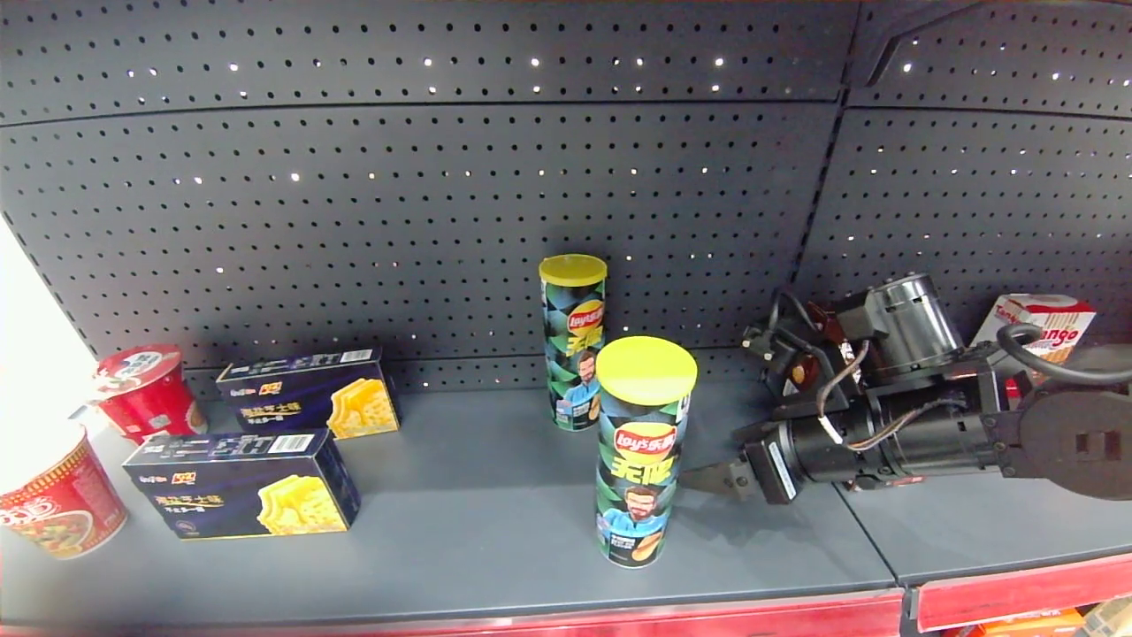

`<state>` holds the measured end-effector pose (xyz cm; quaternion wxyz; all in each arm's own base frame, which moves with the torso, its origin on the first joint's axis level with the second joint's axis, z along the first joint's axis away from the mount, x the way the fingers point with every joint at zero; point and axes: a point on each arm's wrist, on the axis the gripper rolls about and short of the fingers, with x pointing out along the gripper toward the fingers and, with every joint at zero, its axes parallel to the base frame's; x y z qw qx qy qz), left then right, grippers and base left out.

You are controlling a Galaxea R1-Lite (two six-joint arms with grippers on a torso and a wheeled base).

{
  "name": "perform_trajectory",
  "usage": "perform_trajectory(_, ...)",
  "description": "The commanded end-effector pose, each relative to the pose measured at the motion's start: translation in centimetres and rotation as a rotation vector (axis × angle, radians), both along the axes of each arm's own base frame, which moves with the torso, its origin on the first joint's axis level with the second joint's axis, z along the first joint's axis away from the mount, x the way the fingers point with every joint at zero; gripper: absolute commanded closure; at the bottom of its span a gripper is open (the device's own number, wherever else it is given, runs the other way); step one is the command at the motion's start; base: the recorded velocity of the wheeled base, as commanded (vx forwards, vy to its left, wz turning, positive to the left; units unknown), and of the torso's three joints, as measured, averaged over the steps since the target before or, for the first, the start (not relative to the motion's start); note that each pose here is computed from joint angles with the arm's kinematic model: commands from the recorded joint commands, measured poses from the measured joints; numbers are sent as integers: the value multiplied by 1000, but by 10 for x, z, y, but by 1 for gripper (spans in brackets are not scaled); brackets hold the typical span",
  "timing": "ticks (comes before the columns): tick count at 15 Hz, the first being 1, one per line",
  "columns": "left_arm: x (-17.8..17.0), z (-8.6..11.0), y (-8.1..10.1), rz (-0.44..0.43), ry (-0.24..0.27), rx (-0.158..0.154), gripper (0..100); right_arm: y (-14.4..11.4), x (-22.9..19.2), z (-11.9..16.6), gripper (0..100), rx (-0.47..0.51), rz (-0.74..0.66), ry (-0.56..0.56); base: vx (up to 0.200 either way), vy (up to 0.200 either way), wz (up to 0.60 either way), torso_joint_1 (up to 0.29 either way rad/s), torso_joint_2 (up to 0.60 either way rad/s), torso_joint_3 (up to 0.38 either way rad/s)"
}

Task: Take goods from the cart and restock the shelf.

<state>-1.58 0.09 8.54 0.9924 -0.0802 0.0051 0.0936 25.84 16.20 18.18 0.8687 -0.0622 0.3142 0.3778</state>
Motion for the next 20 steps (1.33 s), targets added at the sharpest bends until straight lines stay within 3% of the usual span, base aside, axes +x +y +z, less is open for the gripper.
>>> perform_trajectory(1, 0, 0, 0, 1, 1, -1, 0, 6, 2, -2, 0, -2, 12, 3, 0, 0, 0, 0, 0, 0)
perform_trajectory(11, 0, 0, 0, 1, 0, -4, 0, 29, 9, -6, 0, -2, 61, 4, 0, 0, 0, 0, 0, 0)
perform_trajectory(20, 0, 0, 0, 2, -3, -21, 0, 33, 12, -8, 0, -5, 66, 8, 0, 0, 0, 0, 0, 0)
